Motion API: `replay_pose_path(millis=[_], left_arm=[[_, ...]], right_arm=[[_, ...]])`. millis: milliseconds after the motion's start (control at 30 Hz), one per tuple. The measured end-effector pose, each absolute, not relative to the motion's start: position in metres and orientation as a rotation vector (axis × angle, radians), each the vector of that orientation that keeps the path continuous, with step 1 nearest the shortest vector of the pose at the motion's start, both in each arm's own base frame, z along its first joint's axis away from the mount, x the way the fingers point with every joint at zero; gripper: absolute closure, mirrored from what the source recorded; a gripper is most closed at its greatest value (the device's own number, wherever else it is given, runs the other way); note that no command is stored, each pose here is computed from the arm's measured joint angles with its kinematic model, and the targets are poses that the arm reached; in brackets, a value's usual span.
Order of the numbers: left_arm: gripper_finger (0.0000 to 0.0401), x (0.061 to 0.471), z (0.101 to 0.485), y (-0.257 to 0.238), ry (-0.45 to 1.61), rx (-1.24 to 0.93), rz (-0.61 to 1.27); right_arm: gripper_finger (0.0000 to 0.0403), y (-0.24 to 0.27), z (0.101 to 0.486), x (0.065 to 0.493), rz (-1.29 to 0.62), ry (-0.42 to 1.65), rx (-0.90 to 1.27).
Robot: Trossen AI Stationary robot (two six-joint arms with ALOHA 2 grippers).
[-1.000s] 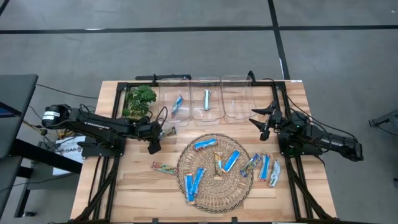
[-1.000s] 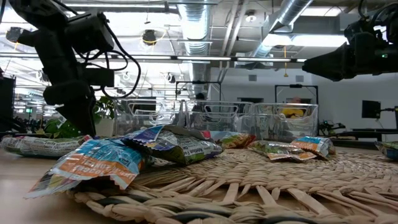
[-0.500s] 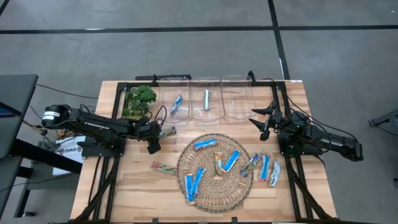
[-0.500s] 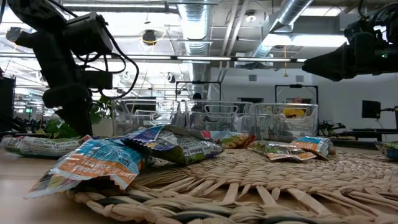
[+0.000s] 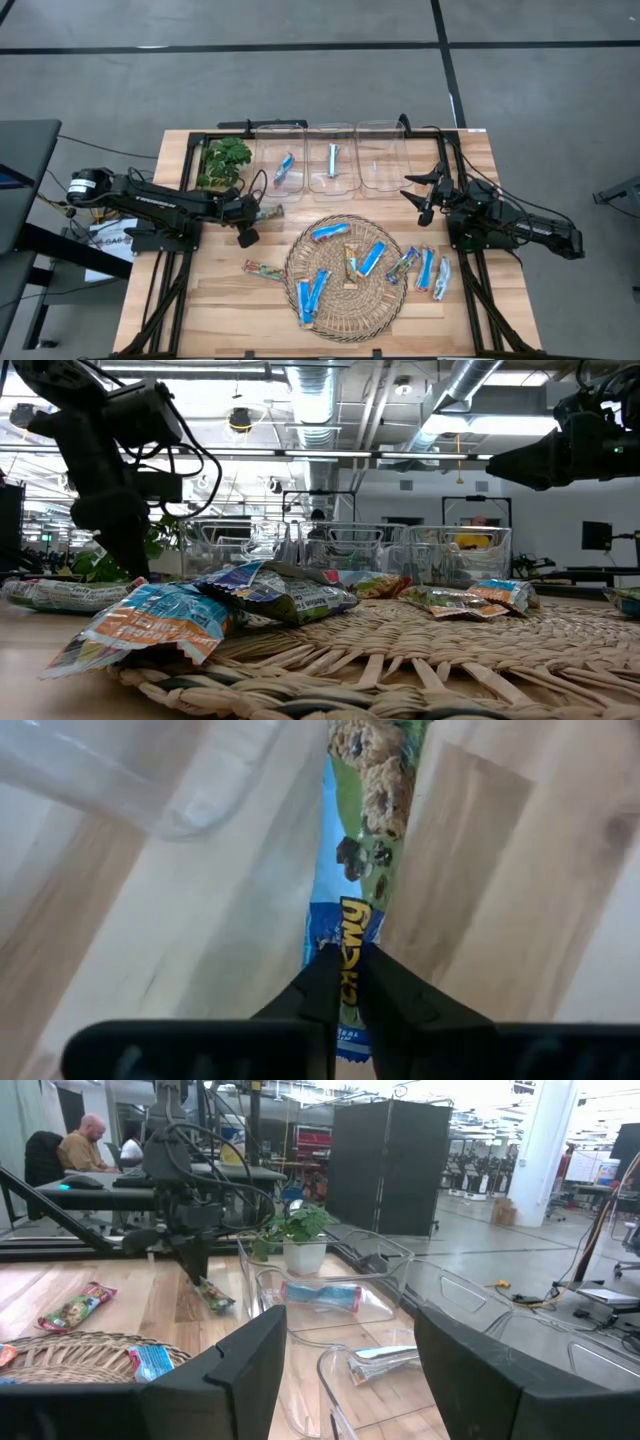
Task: Pick and place Granola Bars by type
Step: Put the blue granola bar into the right transparent bin
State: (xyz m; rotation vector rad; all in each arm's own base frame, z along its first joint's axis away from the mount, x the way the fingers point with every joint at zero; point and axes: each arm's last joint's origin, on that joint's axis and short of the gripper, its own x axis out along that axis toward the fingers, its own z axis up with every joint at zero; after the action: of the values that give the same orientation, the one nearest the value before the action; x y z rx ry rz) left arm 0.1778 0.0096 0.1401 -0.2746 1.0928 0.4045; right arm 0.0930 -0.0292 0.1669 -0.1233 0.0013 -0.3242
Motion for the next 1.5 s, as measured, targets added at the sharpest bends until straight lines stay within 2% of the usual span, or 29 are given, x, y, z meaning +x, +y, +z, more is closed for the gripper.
replay_pose_path(millis=[267,667,1067,1500], left_arm=[[0.0387,0.179,0.141,0.006,1.115,-0.354,0.28],[0.0386,0.19,0.152,0.005,1.054,-0.244,0.184],[0.0386,0.204,0.161,0.003,0.898,-0.299,0.065],[0.0385,0.218,0.176,0.013,0.682,-0.253,0.077]], right_arm=[[0.0188,-0.029,0.167,0.093,-0.324,0.001,-0.124],[0.0188,-0.029,0.167,0.093,-0.324,0.001,-0.124],[0.0188,-0.029,0.167,0.093,-0.324,0.001,-0.124],[0.0188,-0.029,0.167,0.093,-0.324,0.001,-0.123]])
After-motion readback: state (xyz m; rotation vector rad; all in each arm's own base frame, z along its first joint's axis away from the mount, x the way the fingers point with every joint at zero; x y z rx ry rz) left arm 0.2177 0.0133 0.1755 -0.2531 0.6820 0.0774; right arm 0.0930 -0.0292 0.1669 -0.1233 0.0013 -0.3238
